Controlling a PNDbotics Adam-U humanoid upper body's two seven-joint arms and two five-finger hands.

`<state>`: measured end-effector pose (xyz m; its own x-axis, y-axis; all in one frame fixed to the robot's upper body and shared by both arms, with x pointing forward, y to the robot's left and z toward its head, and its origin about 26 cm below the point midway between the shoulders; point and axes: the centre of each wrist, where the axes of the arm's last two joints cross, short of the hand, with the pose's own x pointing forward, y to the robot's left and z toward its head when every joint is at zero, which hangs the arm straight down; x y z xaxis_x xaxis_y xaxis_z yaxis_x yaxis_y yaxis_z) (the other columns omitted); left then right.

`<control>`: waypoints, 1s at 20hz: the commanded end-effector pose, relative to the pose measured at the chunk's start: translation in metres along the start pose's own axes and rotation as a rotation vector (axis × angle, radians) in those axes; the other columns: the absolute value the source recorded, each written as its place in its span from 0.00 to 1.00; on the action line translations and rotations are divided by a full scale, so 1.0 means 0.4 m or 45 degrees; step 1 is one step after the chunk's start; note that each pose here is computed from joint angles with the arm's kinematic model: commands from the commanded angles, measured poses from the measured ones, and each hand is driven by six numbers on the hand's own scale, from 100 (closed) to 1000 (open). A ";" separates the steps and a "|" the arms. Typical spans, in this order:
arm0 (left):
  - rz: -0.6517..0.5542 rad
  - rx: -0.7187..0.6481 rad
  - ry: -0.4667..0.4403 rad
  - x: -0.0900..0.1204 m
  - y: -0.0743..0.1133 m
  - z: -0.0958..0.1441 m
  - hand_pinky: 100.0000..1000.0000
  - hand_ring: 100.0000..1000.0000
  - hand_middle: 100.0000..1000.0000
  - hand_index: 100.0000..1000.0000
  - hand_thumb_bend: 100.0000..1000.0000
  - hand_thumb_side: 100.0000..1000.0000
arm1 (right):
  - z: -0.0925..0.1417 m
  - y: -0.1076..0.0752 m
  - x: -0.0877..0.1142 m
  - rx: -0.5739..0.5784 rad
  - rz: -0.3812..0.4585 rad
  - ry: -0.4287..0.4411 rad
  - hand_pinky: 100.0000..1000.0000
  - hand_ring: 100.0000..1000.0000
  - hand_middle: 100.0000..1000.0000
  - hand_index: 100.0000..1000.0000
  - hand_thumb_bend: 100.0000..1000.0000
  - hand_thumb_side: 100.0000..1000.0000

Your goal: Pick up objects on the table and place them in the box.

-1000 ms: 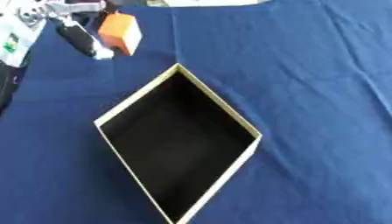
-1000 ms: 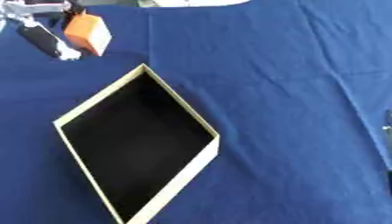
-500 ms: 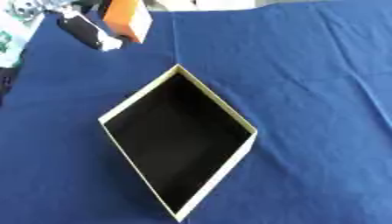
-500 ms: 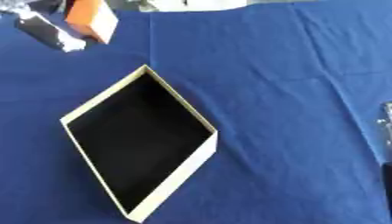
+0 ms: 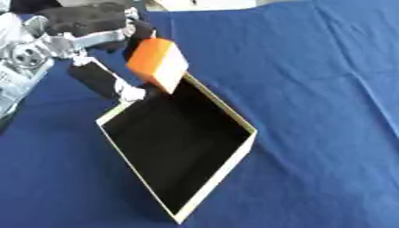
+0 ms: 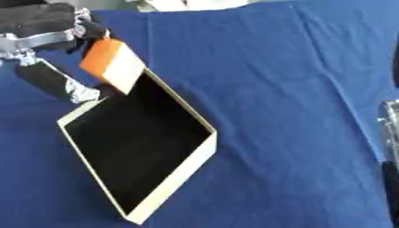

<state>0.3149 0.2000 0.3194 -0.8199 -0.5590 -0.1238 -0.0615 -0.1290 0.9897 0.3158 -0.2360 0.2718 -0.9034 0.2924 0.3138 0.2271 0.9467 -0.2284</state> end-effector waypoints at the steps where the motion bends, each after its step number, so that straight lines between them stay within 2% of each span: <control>1: -0.050 -0.054 -0.001 0.034 0.007 0.015 0.15 0.30 0.24 0.47 0.00 0.33 | -0.013 -0.009 0.015 -0.011 0.007 -0.044 0.73 0.71 0.58 0.72 0.00 0.80; 9: -0.048 -0.156 -0.001 0.028 -0.066 -0.014 0.15 0.30 0.24 0.47 0.00 0.33 | -0.011 -0.006 0.015 -0.015 -0.006 -0.040 0.73 0.71 0.57 0.72 0.00 0.81; 15: -0.047 -0.152 0.007 0.018 -0.081 -0.023 0.15 0.31 0.25 0.48 0.00 0.32 | -0.010 -0.004 0.014 -0.018 -0.012 -0.035 0.73 0.71 0.57 0.72 0.00 0.81; 20: -0.047 -0.156 0.024 0.007 -0.107 -0.064 0.16 0.31 0.26 0.48 0.00 0.31 | -0.003 -0.002 0.012 -0.022 -0.022 -0.021 0.73 0.71 0.57 0.72 0.00 0.81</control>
<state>0.3284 0.1841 0.2691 -0.8122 -0.5683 -0.1316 0.0101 -0.2393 0.9709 0.3159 -0.2344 0.2674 -0.9021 0.2789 0.3294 0.2164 0.9526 -0.2139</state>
